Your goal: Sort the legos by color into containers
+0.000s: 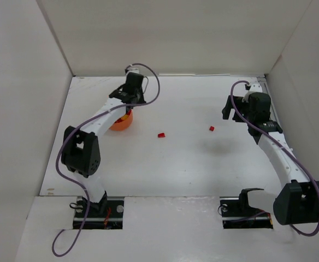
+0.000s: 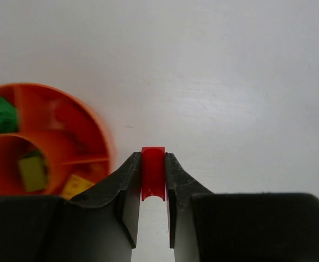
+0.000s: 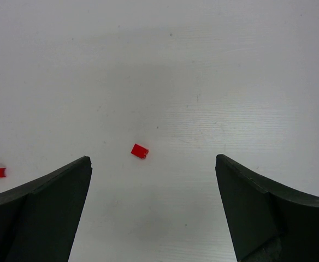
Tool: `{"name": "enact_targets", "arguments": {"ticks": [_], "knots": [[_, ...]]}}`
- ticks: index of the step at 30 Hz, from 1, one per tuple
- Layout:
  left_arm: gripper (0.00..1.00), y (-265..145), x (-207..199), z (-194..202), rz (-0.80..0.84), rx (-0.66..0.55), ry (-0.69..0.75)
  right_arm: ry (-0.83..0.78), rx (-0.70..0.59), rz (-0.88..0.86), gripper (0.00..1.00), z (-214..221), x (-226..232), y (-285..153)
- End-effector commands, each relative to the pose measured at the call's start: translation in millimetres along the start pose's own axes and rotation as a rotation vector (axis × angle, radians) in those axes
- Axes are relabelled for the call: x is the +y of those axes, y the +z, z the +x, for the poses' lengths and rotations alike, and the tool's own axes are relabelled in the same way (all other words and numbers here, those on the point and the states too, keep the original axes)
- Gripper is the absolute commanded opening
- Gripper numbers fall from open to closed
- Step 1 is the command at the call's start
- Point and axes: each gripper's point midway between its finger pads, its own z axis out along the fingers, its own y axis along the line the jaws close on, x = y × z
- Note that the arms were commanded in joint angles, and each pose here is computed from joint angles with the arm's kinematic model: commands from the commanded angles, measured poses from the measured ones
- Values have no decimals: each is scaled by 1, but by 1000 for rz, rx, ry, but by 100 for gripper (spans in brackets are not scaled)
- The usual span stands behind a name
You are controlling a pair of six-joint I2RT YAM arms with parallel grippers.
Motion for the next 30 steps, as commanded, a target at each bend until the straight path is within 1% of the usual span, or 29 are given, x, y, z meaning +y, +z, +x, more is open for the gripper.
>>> {"name": "enact_targets", "arguments": {"ticks": [1,5,6,7,9,11,12,13,14,15,18,20,21,23,25,26,28,29,30], "knots": [[0,-15,30,-40,-40,-82,-23,-20,-42,20,100,-10,-5,-5],[0,-13,53,-57,-79,-102,-62,-20,-55,42,100,-14,-9,-6],[0,-8,67,-55,-122,-94,-70,-19,-39,57,100,-10,-12,-4],[0,-10,70,-59,-128,-98,-77,-19,-38,57,100,-10,-12,-4],[1,-1,81,-59,-135,-80,-92,-28,-40,66,100,-12,-13,-6],[1,2,83,-60,-130,-77,-90,-28,-40,66,100,-12,-13,-6],[3,5,83,-61,-131,-75,-90,-28,-31,67,100,-10,-14,-3],[9,5,84,-61,-140,-78,-90,-28,-32,76,100,-10,-15,-3],[10,8,86,-55,-147,-57,-85,-28,-32,76,100,-10,-15,-3],[10,7,85,-59,-143,-66,-88,-28,-32,76,100,-10,-15,-3],[12,10,90,-52,-172,-43,-81,-28,-42,84,100,-15,-16,-4],[18,9,92,-51,-185,-38,-79,-28,-42,84,100,-15,-16,-4],[31,9,92,-50,-185,-38,-79,-28,-42,84,100,-15,-16,-4],[41,4,88,-53,-158,-42,-71,-28,-42,84,100,-15,-16,-4],[47,0,84,-59,-136,-57,-76,-28,-42,84,100,-15,-16,-4],[54,-3,84,-61,-132,-69,-69,-28,-41,75,100,-15,-15,-4],[55,-8,78,-63,-95,-72,-71,-28,-41,75,100,-15,-15,-4],[58,-12,76,-65,-77,-81,-58,-28,-41,75,100,-15,-15,-4],[62,-16,63,-63,-30,-80,-21,-28,-41,75,100,-15,-15,-4]]}}
